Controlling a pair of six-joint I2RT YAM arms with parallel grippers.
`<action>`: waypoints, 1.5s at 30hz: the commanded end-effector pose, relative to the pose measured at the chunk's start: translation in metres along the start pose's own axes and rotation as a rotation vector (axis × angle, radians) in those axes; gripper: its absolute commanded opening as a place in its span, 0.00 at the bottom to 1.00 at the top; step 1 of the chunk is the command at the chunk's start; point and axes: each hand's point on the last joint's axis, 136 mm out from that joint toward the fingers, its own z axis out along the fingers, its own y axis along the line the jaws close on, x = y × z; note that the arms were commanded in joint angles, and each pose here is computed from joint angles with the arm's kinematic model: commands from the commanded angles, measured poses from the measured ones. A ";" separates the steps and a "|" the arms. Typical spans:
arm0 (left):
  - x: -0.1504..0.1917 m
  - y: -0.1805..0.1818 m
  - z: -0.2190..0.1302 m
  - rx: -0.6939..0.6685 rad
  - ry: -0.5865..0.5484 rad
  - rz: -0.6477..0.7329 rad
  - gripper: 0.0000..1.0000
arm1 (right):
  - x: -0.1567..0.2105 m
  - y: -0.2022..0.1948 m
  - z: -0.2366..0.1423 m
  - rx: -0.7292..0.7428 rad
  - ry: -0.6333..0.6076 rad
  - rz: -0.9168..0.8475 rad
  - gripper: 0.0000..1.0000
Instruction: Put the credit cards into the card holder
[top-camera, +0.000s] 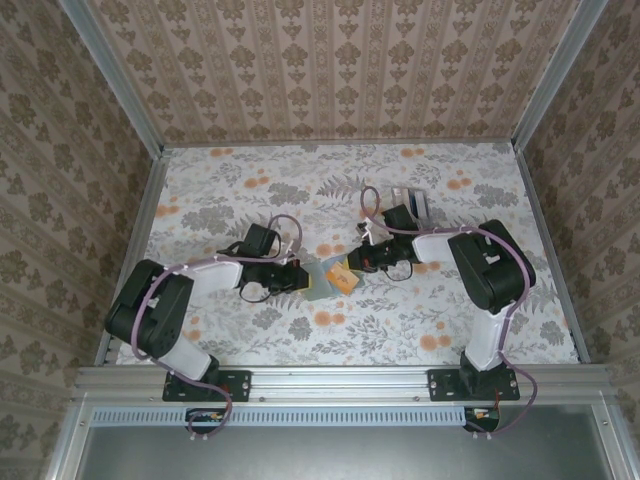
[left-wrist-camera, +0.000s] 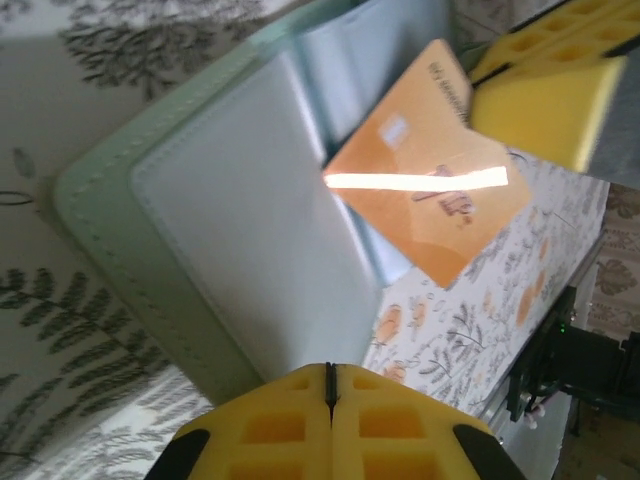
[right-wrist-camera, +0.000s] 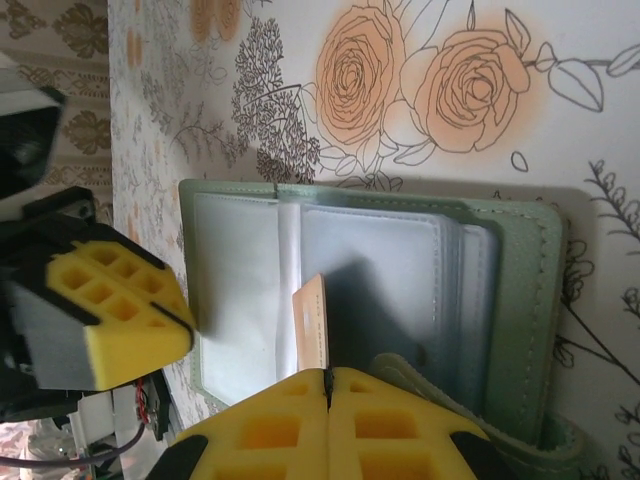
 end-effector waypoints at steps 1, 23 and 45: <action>0.001 0.014 0.000 -0.021 -0.006 -0.033 0.01 | -0.002 0.002 0.005 -0.050 -0.006 0.017 0.00; 0.018 0.059 -0.005 -0.207 0.019 -0.104 0.00 | -0.003 0.006 0.036 -0.044 0.016 0.033 0.00; 0.019 0.063 -0.003 -0.217 0.033 -0.092 0.00 | -0.009 0.020 0.056 -0.069 -0.028 -0.098 0.00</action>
